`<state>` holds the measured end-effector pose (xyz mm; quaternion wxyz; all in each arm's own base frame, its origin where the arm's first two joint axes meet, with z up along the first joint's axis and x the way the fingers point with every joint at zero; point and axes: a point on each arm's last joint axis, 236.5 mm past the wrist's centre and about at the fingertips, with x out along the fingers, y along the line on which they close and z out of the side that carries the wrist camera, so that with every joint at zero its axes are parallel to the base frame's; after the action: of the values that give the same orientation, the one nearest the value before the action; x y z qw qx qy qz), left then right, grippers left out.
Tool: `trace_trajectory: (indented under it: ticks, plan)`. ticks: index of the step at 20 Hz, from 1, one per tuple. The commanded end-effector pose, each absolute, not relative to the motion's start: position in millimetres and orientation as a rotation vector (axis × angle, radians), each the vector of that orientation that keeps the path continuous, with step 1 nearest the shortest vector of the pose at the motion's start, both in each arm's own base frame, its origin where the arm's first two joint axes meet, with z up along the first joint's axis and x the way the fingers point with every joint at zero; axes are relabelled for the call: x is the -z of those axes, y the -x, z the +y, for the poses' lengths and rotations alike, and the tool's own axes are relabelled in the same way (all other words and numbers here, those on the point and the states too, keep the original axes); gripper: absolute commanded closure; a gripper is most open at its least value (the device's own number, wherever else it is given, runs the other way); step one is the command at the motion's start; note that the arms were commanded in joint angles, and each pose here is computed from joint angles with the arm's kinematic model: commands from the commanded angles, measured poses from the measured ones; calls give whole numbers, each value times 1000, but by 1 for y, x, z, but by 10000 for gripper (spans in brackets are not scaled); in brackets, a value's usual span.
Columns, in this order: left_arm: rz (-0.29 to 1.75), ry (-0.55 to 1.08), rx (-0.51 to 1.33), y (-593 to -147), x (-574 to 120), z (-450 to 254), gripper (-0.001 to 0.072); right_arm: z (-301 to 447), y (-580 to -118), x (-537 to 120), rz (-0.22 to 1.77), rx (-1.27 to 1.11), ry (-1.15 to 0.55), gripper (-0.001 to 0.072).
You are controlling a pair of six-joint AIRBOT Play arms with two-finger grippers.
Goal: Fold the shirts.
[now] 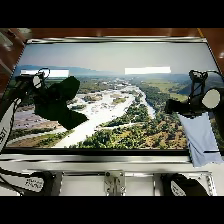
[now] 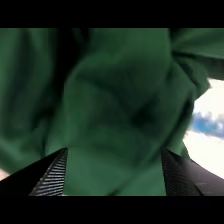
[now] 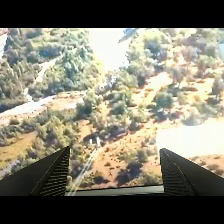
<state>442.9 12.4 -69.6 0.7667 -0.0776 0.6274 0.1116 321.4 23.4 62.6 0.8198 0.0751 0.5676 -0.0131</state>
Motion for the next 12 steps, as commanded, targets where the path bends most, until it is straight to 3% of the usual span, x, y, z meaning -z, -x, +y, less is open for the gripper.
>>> trace_trajectory:
  ticks: [1, 3, 4, 5, 8, 12]
  plan:
    - [1391, 173, -254, -447, 99, 16, 2, 27, -322, -63, 1208, 18, -175, 31]
    - [1411, 187, -269, -445, 110, 16, 39, 31, -321, -63, 1211, 8, -189, 31]
    - [1410, 222, -294, -445, 112, 14, 271, 33, -321, -63, 1212, 2, -197, 31]
    - [1406, 257, -283, -447, 109, 8, 663, 34, -321, -63, 1212, -2, -204, 31]
    - [1315, 275, -183, -474, 65, -13, 675, 35, -321, -64, 1213, -2, -213, 31]
    - [941, 183, 31, -504, -106, -78, 675, 18, -322, -63, 1203, 0, -80, 31]
